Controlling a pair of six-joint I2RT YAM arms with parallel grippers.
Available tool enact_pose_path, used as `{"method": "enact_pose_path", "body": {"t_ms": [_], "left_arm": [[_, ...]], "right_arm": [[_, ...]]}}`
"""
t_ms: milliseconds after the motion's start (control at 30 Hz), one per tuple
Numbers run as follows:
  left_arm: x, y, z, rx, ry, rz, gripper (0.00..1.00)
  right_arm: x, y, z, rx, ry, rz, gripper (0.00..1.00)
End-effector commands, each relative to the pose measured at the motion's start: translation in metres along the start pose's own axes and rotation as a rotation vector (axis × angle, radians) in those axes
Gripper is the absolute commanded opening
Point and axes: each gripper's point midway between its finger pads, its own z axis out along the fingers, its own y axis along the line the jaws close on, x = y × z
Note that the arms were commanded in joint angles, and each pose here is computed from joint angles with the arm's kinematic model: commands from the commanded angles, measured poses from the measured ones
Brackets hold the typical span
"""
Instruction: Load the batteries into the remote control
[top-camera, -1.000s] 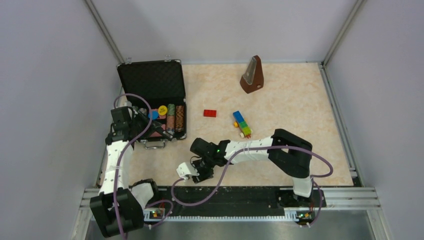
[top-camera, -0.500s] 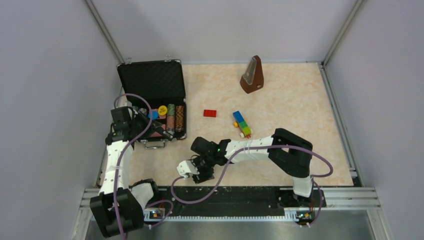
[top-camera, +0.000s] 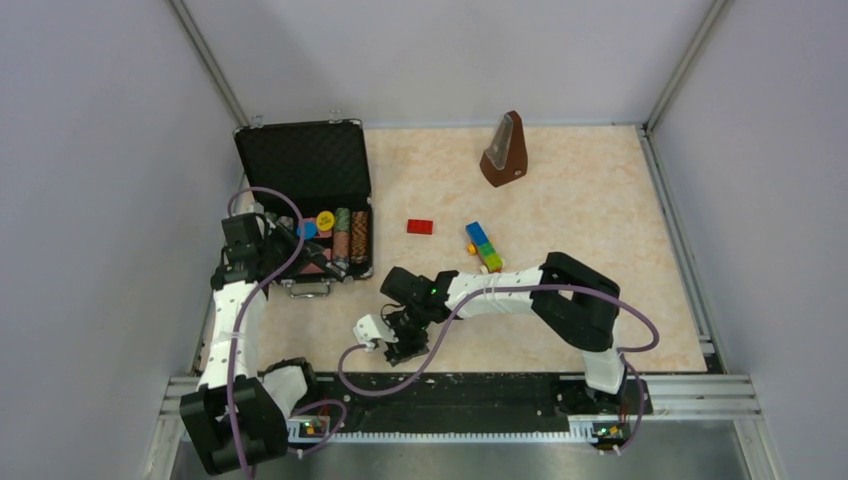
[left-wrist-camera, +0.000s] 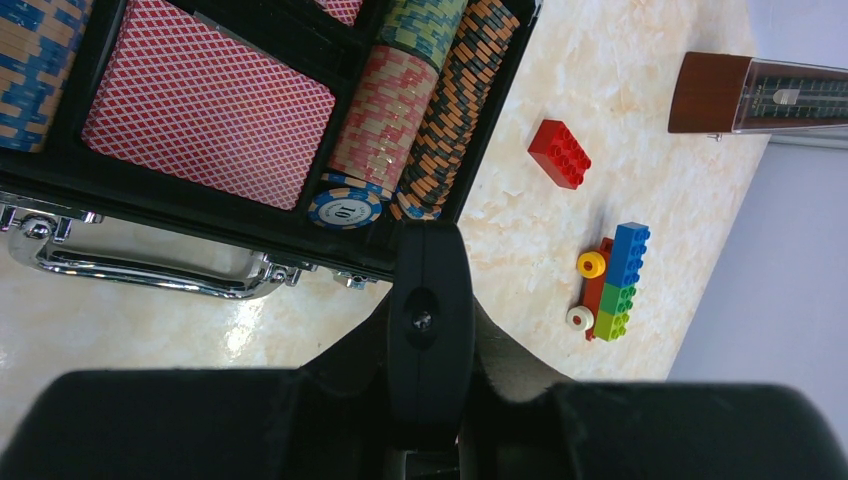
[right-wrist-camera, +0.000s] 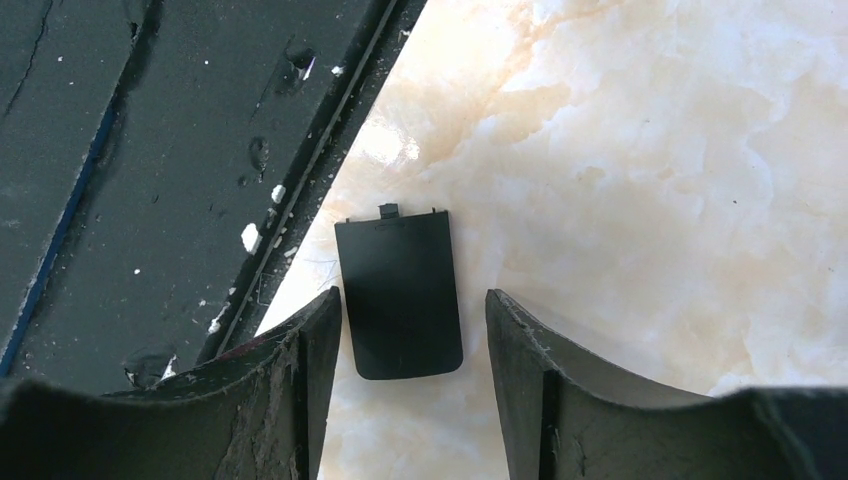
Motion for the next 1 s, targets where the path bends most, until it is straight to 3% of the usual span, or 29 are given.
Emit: {"method": "enact_pose_path", "body": {"t_ms": [0,567,700,833,967], "left_arm": [[-0.012,-0.009,-0.003,0.039,-0.047,0.035,0.00],[-0.011,-0.006,-0.002,0.035,-0.046,0.032,0.00],[-0.010,-0.006,-0.002,0.039,-0.043,0.029,0.00],[-0.010,-0.006,-0.002,0.038,-0.043,0.030,0.00],[-0.009,-0.005,-0.002,0.036,-0.043,0.030,0.00]], "right_arm": [[0.051,0.016,0.005,-0.053,0.159,0.083,0.54],[0.076,0.033,-0.010,-0.055,0.241,0.065,0.52],[0.074,0.033,-0.006,-0.072,0.234,0.086,0.42],[0.075,0.030,-0.004,-0.074,0.246,0.099,0.22],[0.070,0.026,-0.009,-0.040,0.243,0.103,0.19]]}}
